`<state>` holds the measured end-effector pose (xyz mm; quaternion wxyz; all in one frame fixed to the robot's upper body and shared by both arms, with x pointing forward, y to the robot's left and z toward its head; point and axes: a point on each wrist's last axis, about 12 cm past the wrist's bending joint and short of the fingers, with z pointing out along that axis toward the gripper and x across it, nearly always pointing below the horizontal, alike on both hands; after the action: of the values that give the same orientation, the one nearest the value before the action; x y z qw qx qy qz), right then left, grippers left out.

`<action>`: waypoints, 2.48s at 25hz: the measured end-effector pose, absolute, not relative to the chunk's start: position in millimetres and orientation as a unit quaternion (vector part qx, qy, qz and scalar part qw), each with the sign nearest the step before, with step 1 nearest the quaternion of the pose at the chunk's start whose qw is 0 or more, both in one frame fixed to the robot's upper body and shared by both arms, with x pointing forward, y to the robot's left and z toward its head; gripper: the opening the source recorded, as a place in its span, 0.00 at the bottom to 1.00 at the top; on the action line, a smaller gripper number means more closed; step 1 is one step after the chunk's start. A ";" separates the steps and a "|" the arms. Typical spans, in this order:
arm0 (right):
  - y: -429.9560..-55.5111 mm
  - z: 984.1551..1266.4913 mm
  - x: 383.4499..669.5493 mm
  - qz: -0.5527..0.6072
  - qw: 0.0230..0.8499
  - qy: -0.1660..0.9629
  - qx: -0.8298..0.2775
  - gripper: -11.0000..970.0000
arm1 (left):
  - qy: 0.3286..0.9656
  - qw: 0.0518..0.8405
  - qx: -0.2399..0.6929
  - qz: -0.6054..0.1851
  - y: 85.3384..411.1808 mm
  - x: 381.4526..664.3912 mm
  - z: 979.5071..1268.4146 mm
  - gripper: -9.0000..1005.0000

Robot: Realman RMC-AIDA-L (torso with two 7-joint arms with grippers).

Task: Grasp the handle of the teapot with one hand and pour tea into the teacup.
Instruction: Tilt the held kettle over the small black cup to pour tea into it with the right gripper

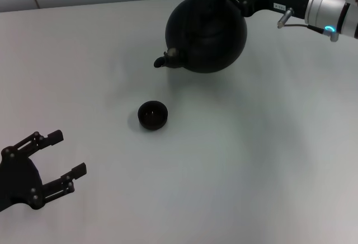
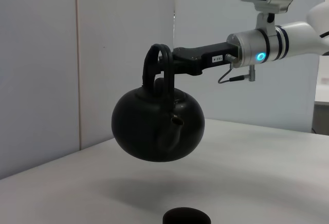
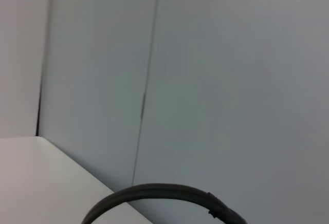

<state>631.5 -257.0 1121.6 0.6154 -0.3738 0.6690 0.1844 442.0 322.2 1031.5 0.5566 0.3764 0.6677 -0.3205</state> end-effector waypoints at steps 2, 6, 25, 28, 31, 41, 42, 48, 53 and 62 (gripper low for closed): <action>-255.5 1122.6 632.0 0.180 0.617 0.664 -0.383 0.09 | 0.667 0.557 0.377 -0.321 321.7 442.5 1031.6 0.81; -249.8 1124.5 631.9 0.160 0.626 0.639 -0.416 0.09 | 0.668 0.557 0.377 -0.319 321.5 443.5 1031.6 0.81; -241.3 1127.9 626.6 0.123 0.647 0.576 -0.484 0.09 | 0.668 0.556 0.375 -0.321 320.3 447.2 1032.7 0.81; -239.6 1128.3 627.0 0.120 0.647 0.571 -0.491 0.09 | 0.668 0.556 0.375 -0.321 320.3 447.2 1032.7 0.81; -237.8 1128.2 626.9 0.114 0.646 0.564 -0.503 0.09 | 0.669 0.556 0.375 -0.321 320.3 447.2 1032.7 0.81; -232.9 1128.2 626.4 0.094 0.643 0.542 -0.533 0.09 | 0.668 0.556 0.376 -0.322 319.9 447.8 1033.1 0.81; -232.5 1128.3 626.7 0.090 0.642 0.540 -0.537 0.09 | 0.668 0.556 0.376 -0.322 319.9 447.8 1033.1 0.81; -232.2 1128.4 626.9 0.077 0.643 0.529 -0.548 0.09 | 0.667 0.557 0.376 -0.322 319.5 448.5 1033.5 0.81; -230.0 1128.7 627.6 0.069 0.641 0.520 -0.560 0.09 | 0.666 0.557 0.377 -0.323 318.9 450.1 1034.2 0.81; -224.7 1126.4 628.5 0.052 0.632 0.507 -0.583 0.09 | 0.665 0.559 0.377 -0.322 318.6 452.5 1035.3 0.81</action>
<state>628.5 -224.7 1126.4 0.6322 -0.5832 0.5074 0.0522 452.5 318.6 1035.3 0.5592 0.3770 0.6646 -0.3216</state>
